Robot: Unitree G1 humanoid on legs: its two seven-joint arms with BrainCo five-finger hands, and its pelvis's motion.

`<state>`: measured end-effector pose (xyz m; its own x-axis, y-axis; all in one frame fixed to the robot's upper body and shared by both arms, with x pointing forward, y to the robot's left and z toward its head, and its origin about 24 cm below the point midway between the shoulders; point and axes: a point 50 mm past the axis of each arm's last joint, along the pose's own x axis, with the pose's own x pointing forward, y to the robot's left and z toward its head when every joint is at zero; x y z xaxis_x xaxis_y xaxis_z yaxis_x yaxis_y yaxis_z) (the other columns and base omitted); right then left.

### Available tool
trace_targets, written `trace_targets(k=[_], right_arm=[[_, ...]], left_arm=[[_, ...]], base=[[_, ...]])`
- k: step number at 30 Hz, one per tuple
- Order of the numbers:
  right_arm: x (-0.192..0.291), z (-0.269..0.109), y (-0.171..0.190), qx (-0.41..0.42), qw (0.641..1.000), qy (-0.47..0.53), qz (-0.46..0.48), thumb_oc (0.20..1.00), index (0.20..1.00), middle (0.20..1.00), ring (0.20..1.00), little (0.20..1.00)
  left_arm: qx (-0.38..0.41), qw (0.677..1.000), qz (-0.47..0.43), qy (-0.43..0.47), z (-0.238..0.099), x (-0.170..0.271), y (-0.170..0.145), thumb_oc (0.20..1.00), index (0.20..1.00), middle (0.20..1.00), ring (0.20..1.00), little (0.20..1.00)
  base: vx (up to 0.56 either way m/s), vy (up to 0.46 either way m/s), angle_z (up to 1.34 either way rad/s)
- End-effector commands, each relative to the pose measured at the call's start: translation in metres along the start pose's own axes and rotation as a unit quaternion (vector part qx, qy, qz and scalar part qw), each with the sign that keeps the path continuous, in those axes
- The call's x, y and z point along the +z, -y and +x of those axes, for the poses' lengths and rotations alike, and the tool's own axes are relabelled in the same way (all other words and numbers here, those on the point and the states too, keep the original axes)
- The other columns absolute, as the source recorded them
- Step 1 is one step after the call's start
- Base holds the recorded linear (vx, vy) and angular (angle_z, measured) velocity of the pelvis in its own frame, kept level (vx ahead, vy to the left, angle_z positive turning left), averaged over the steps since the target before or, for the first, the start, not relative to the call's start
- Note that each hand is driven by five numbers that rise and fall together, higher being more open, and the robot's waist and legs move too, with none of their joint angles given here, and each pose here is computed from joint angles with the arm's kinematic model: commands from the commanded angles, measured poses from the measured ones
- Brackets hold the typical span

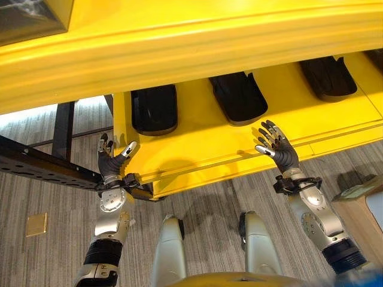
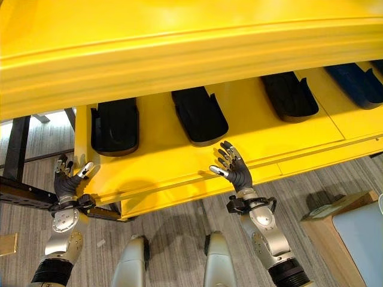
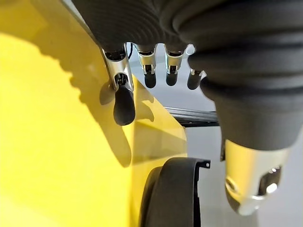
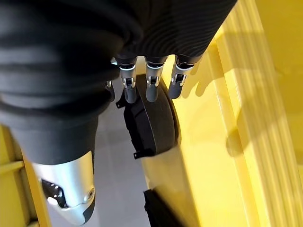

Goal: Move parts from the plastic box to the shelf.

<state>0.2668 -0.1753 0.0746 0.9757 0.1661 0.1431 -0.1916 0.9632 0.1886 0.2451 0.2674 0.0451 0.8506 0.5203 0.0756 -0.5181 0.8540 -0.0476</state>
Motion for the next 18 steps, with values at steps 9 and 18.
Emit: trace_targets(k=[9, 18], right_arm=[[0.036, 0.003, -0.007, 0.049, 0.994, 0.100, 0.004, 1.000, 1.000, 1.000, 1.000, 1.000], [0.035, 0.002, -0.011, 0.072, 0.993, 0.095, -0.005, 1.000, 1.000, 1.000, 1.000, 1.000]], left_arm=[[-0.039, 0.846, 0.408, 0.340, 0.001, 0.116, -0.033, 1.000, 1.000, 1.000, 1.000, 1.000], [-0.076, 0.725, 0.505, 0.462, 0.004, 0.148, 0.000, 1.000, 1.000, 1.000, 1.000, 1.000]], base=[[0.00, -0.005, 0.00], [0.00, 0.000, 0.00]])
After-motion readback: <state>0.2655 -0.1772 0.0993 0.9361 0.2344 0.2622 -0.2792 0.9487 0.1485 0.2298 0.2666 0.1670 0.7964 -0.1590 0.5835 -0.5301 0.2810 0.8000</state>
